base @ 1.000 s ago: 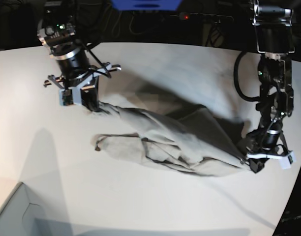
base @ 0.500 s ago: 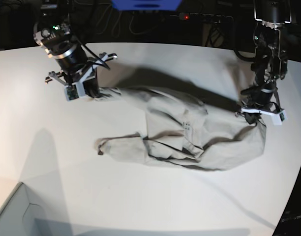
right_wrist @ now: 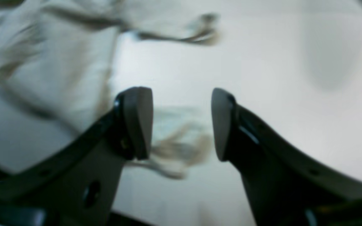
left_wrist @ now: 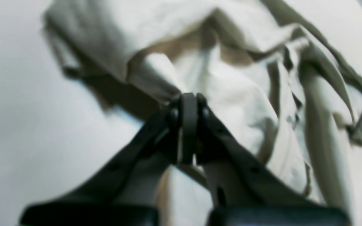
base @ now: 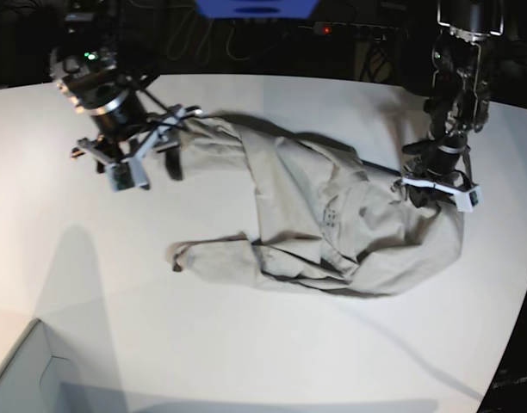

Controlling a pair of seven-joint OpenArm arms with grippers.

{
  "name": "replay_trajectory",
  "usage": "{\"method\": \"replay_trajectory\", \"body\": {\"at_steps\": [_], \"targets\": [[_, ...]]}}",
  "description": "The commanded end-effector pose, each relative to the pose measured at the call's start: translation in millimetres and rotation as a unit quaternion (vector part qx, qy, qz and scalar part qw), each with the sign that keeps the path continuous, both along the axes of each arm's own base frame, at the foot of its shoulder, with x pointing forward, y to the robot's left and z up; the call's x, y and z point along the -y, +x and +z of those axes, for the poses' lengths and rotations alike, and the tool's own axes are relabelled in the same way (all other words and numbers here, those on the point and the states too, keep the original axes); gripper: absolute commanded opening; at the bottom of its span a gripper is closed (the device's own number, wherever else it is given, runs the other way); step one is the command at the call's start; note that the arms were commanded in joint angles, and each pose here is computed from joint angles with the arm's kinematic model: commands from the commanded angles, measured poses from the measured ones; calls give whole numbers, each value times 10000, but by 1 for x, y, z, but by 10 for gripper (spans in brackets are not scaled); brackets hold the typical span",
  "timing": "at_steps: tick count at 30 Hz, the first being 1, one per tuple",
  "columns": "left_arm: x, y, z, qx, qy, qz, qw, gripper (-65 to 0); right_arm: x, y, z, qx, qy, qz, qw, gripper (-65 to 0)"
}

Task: Layout the t-shirt on the table in an organized manner, then fold the t-shirt properly
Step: 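Grasp the shirt hem with the right gripper and drag it outward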

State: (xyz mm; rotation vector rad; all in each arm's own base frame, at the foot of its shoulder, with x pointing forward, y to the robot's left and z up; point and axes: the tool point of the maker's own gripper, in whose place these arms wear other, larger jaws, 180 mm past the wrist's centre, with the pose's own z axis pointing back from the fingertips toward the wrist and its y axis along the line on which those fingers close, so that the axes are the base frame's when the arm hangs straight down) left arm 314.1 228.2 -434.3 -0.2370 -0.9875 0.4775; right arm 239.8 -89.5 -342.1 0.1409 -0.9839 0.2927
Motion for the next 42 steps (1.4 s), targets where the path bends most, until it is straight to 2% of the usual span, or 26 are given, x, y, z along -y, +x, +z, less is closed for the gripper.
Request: {"method": "replay_trajectory", "body": {"at_steps": [1, 6, 8, 12, 15, 21, 27, 34, 42], "targets": [[-7, 7, 12, 209, 96, 19, 9997, -650, -22, 4, 15, 276, 242, 256, 9990, -344], [-17, 3, 15, 193, 199, 5, 9996, -630, -102, -13, 17, 185, 734, 1266, 9891, -344], [-23, -7, 10, 84, 274, -20, 9996, -566, -125, -18, 11, 89, 855, 1566, 9839, -344], [-21, -17, 15, 101, 318, -94, 9994, -366, -158, -20, -12, -196, 940, 2003, 9750, -344], [-35, -27, 26, 183, 460, -35, 9988, -297, -179, -17, -20, -294, 1002, 2228, 9692, -344], [-91, -51, 38, 202, 685, 670, 9952, -292, -214, -9, -32, -487, 1122, 2518, 9600, -344], [-127, -83, 40, 51, 893, 1084, 9901, -292, -226, 9, -49, -646, 981, 2686, 9561, -344], [-134, -110, 30, -227, 973, 1151, 9883, -292, -226, 21, -69, -866, 800, 2753, 9541, -344], [-135, -121, 25, -349, 991, 1141, 9879, -292, -231, 26, -75, -706, 1035, 2718, 9542, -348]]}}
